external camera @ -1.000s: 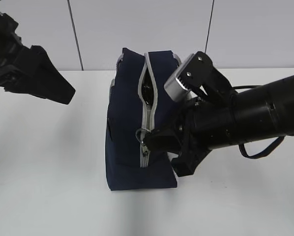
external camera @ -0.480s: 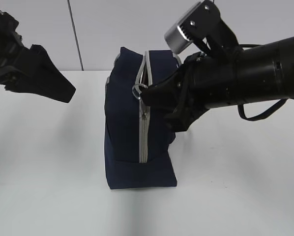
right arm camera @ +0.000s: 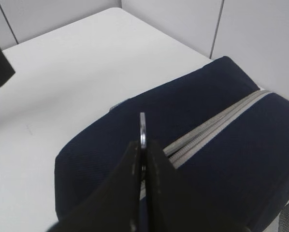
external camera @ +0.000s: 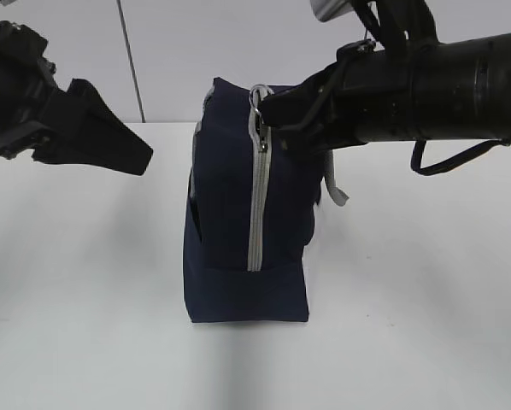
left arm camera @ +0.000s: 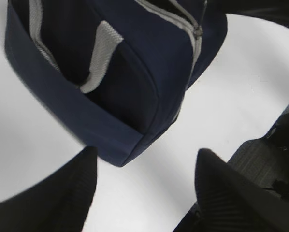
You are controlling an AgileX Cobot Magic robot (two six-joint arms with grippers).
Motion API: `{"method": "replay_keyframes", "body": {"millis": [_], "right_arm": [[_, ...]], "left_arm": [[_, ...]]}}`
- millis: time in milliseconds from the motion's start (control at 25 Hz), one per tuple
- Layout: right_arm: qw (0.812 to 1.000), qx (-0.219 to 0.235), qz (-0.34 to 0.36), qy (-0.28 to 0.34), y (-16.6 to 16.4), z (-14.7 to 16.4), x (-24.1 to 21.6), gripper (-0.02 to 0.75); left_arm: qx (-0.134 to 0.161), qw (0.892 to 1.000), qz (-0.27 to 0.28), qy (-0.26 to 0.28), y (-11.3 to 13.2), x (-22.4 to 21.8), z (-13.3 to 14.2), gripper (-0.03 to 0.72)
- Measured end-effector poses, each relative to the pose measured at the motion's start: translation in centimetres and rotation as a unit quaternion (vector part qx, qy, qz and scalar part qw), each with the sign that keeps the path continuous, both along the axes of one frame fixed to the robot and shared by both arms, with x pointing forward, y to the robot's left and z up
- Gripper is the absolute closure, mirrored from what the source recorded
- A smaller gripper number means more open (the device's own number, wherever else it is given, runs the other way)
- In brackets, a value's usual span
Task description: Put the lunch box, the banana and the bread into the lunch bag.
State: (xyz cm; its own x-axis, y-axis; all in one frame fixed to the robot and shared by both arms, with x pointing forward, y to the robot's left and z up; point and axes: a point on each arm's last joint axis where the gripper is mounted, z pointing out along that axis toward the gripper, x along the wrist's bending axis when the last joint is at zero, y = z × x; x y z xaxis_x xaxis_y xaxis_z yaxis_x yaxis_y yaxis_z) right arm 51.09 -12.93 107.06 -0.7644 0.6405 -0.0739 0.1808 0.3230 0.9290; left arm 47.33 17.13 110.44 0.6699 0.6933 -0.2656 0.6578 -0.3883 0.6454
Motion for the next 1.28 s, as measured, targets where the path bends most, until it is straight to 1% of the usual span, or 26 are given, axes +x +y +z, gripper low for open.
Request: {"method": "replay_keyframes", "body": {"millis": [80,240,400,520,680,800,1000,1280], "right_arm": [[1.0,0.002,0.0,0.006,0.1,-0.3,0.2,0.754],[1.0,0.002,0.008,0.016,0.4,-0.9,0.4,0.754],[1.0,0.003,0.011,0.021,0.5,-1.1,0.5,0.754],[1.0,0.001,0.011,0.026,0.6,-1.5,0.6,0.754],[1.0,0.002,0.013,0.026,0.6,-1.5,0.6,0.754],[1.0,0.002,0.013,0.026,0.6,-1.5,0.6,0.754],[1.0,0.002,0.013,0.027,0.6,-1.5,0.6,0.754],[1.0,0.003,0.014,0.027,0.6,-1.5,0.6,0.754]], "left_arm": [[-0.022,1.0,-0.003,-0.005,-0.3,0.0,-0.2,0.246],[-0.065,0.998,0.007,0.002,-0.7,0.0,-0.6,0.246],[-0.119,0.992,0.028,0.03,-1.5,0.5,-0.8,0.246],[-0.144,0.987,0.047,0.057,-2.0,1.5,-1.7,0.246],[-0.159,0.98,0.067,0.096,-2.6,2.7,-3.2,0.236],[-0.159,0.978,0.077,0.115,-2.8,3.2,-4.1,0.224],[-0.165,0.974,0.088,0.129,-2.9,3.4,-4.3,0.217],[-0.167,0.972,0.093,0.134,-3.0,3.6,-4.6,0.215]]}}
